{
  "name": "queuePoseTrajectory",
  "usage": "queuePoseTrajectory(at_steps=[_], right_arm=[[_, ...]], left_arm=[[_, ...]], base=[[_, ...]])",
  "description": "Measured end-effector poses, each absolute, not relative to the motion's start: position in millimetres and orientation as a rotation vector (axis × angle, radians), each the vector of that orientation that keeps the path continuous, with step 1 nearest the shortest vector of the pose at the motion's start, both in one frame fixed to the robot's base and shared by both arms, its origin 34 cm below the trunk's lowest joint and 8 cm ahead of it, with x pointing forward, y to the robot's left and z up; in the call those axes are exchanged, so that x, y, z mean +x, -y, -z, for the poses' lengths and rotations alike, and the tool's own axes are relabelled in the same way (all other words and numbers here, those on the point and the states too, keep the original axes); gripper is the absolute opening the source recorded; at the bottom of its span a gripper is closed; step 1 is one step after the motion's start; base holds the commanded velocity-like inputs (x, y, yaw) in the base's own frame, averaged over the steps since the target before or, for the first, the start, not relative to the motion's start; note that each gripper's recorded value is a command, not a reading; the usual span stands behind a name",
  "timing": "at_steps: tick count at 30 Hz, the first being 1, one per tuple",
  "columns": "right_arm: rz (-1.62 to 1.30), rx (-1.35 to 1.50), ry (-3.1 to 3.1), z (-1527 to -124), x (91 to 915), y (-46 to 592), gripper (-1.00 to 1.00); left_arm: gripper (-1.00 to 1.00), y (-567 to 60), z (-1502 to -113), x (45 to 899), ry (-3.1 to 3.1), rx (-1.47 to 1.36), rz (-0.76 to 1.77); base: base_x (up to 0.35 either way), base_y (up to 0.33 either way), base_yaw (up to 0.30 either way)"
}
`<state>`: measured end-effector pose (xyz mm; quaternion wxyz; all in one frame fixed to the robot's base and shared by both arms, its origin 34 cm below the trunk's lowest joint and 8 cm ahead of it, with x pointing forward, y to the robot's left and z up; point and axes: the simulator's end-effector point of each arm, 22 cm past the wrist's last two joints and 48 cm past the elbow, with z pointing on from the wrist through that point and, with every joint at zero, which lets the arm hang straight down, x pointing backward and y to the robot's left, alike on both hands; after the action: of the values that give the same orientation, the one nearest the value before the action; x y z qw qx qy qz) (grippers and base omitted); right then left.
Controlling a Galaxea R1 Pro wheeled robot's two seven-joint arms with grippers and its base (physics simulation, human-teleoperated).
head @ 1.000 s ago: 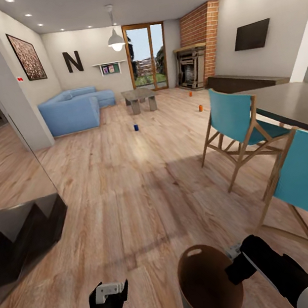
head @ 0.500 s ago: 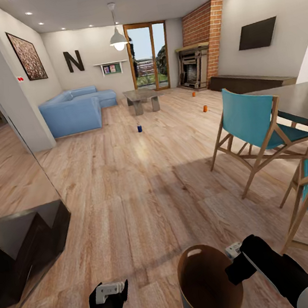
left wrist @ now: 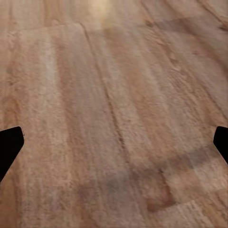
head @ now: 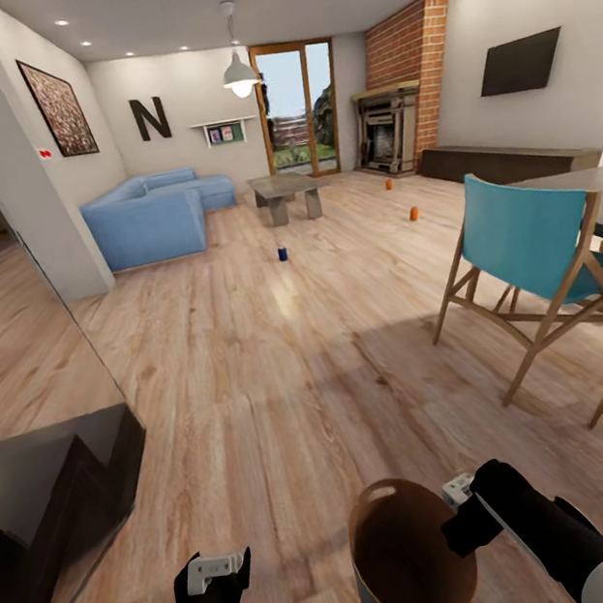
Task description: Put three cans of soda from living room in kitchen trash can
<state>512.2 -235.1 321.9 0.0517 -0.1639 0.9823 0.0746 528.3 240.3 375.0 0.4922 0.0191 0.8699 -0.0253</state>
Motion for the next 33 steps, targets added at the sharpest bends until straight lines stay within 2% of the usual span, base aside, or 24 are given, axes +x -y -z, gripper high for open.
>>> queuePoseTrajectory(at_steps=[16,33], right_arm=[[-0.235,-0.494,-2.989,-322,512,234,-1.0],[-0.164,-0.442,-2.986,-330,524,276,-1.0]], left_arm=[[1.0,-240,-375,528,-2.111,0.047,0.061],[1.0,-244,-388,536,-2.105,0.046,0.059]], base=[[0.235,0.002,0.227],[0.196,0.0,0.011]])
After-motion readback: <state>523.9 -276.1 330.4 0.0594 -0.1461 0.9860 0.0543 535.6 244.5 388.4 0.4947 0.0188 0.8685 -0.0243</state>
